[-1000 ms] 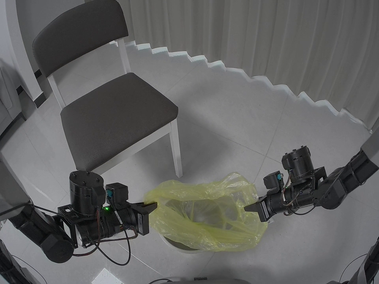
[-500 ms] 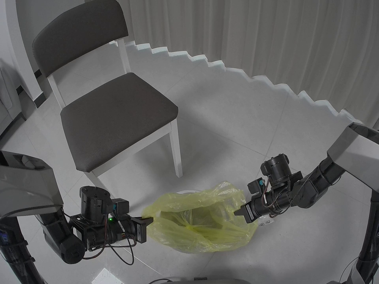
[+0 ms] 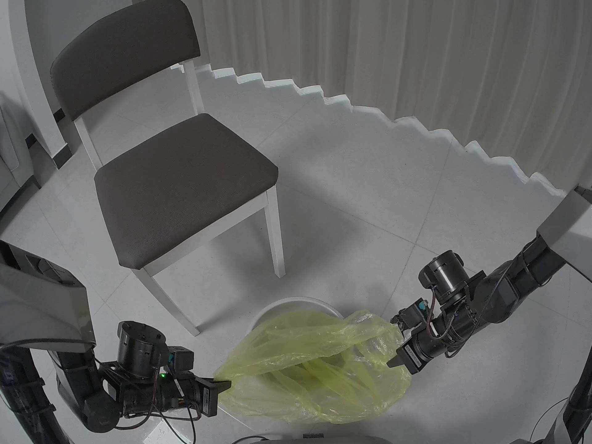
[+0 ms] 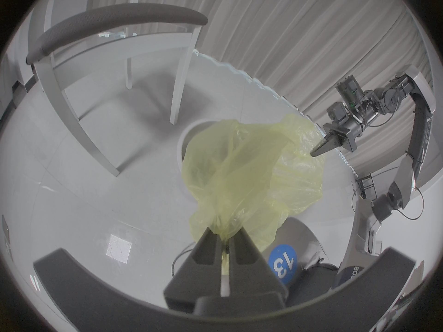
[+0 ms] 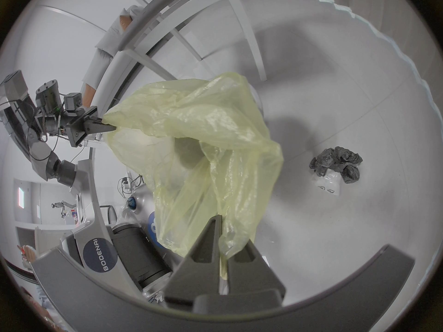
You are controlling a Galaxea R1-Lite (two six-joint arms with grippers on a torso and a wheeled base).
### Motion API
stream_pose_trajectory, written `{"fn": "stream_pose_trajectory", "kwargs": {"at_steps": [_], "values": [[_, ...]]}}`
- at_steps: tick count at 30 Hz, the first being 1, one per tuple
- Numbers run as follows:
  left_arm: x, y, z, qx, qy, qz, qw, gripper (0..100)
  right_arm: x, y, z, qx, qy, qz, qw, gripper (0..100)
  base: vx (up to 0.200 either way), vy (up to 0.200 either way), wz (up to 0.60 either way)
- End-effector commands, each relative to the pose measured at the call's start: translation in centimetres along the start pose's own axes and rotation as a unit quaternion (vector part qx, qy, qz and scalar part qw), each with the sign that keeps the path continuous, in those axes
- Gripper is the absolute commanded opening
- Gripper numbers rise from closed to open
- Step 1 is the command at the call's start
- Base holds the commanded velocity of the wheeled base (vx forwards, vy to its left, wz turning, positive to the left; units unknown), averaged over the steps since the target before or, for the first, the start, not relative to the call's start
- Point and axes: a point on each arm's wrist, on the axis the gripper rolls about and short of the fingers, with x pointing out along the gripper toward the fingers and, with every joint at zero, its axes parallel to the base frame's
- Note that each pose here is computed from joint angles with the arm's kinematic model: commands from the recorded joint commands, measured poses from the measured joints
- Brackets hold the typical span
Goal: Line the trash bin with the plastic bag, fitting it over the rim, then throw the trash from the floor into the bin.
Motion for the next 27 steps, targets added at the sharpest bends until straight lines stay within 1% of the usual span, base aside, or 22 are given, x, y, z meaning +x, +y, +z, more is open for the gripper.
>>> {"fn": "stream_pose_trajectory", "kwargs": {"at_steps": [1,4,6,9,11,12,14,16,19,20,23,27], "values": [[-0.6,-0.1,-0.8,-0.002,0.015,0.000,0.9999,0,-0.8,1.1,0.0,-0.014,-0.007,0.003,0.9999,0,0.000,0.000,0.00],[-0.2,0.3,-0.8,-0.007,0.018,0.005,0.9998,0,-0.7,1.0,0.4,-0.015,-0.012,0.002,0.9998,0,0.000,0.000,0.00],[0.6,0.6,-1.1,-0.009,0.030,0.010,0.9994,0,0.2,0.6,0.8,-0.012,-0.007,0.001,0.9999,0,0.000,0.000,0.00],[2.3,1.3,-1.5,-0.013,0.042,0.019,0.9989,0,2.1,-0.2,1.4,-0.009,0.006,-0.022,0.9997,0,0.000,0.000,0.00],[3.0,1.7,-1.5,-0.014,0.039,0.020,0.9989,0,3.1,-0.6,1.6,-0.008,0.011,-0.029,0.9995,0,0.000,0.000,0.00],[3.9,2.0,-1.4,-0.012,0.030,0.019,0.9993,0,4.2,-1.1,1.9,-0.005,0.017,-0.035,0.9992,0,0.000,0.000,0.00],[4.4,2.2,-1.5,-0.012,0.027,0.019,0.9994,0,4.6,-1.4,2.1,-0.002,0.017,-0.035,0.9992,0,0.000,0.000,0.00],[5.9,3.1,-1.5,-0.017,0.022,0.026,0.9993,0,5.7,-2.2,2.8,0.006,0.015,-0.037,0.9992,0,0.000,0.000,0.00],[7.0,4.0,-0.9,-0.022,0.008,0.032,0.9992,0,6.2,-2.8,3.8,0.013,0.002,-0.040,0.9991,0,0.000,0.000,0.00],[7.5,4.7,-0.3,-0.026,-0.006,0.036,0.9990,0,6.2,-3.2,4.6,0.019,-0.010,-0.042,0.9989,0,0.000,0.000,0.00],[8.3,6.0,0.6,-0.034,-0.028,0.047,0.9979,0,6.0,-3.9,6.0,0.033,-0.034,-0.046,0.9978,0,0.000,0.000,0.00],[9.1,6.8,1.1,-0.039,-0.043,0.050,0.9970,0,5.2,-5.1,7.7,0.043,-0.067,-0.053,0.9954,0,0.000,0.000,0.00]]}}
